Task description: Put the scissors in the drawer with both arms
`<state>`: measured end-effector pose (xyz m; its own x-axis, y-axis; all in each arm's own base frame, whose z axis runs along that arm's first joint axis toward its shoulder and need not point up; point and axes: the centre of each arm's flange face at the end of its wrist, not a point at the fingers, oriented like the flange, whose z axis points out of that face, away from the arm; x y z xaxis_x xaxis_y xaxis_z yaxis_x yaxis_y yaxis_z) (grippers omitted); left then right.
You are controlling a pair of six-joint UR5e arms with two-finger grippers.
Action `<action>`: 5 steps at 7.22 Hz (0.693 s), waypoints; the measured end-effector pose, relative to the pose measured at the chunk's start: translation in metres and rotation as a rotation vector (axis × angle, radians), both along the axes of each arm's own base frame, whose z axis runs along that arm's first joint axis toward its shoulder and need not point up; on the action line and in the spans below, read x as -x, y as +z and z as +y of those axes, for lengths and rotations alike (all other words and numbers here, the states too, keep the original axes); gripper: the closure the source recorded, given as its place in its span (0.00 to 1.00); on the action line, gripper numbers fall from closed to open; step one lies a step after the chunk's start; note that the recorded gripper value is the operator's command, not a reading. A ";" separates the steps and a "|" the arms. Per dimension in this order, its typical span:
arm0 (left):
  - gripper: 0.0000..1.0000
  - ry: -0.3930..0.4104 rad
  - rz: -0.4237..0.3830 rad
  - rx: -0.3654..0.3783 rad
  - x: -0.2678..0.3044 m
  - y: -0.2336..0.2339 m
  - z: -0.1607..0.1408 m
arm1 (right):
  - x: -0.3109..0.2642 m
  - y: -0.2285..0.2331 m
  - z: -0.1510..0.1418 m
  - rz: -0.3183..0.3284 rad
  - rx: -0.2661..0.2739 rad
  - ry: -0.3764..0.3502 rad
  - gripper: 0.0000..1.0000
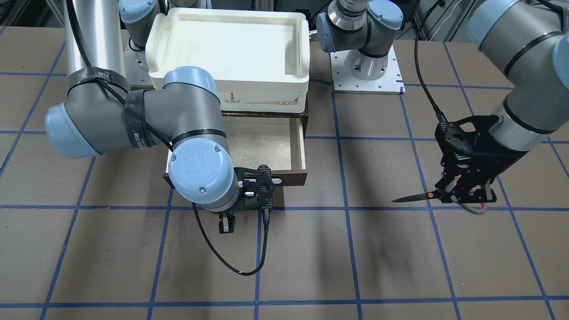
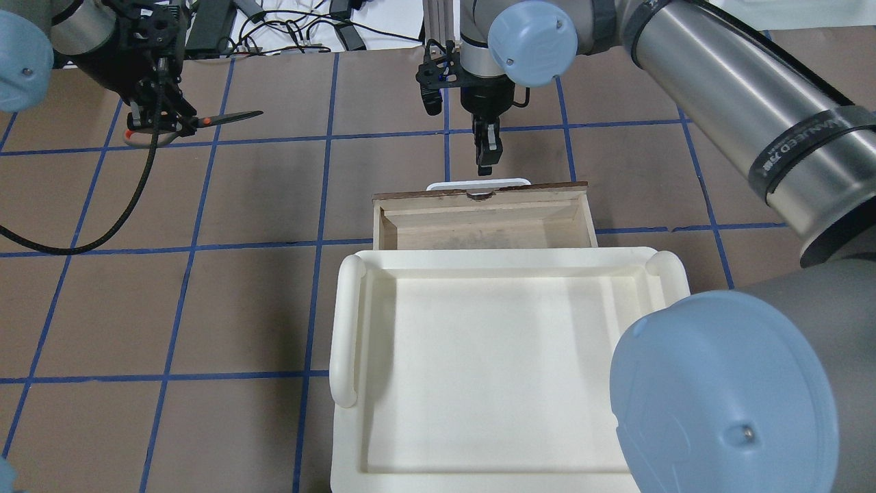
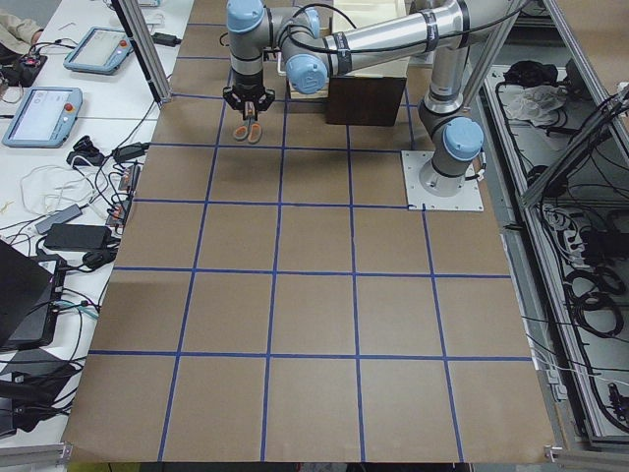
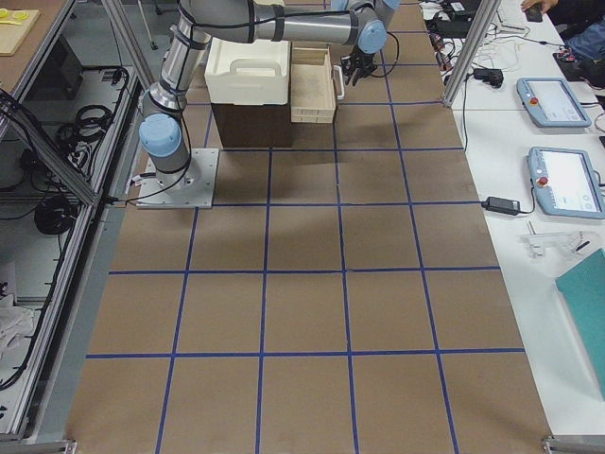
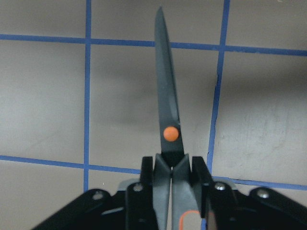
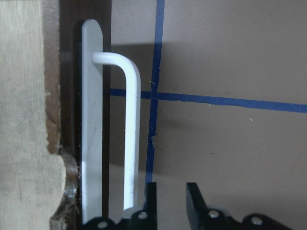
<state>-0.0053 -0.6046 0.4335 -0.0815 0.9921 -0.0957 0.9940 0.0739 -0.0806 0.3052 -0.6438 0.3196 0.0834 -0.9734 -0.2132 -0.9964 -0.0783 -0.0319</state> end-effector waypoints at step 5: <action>1.00 0.059 0.015 -0.014 0.059 0.014 0.014 | 0.086 0.090 -0.008 -0.024 0.109 -0.154 0.19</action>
<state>-0.0639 -0.5904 0.4471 -0.1408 0.9868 -0.0799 0.9866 0.1331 -0.0943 0.2190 -0.6522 0.4094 -0.0643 -0.9923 -0.1056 -0.9960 0.0705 -0.0558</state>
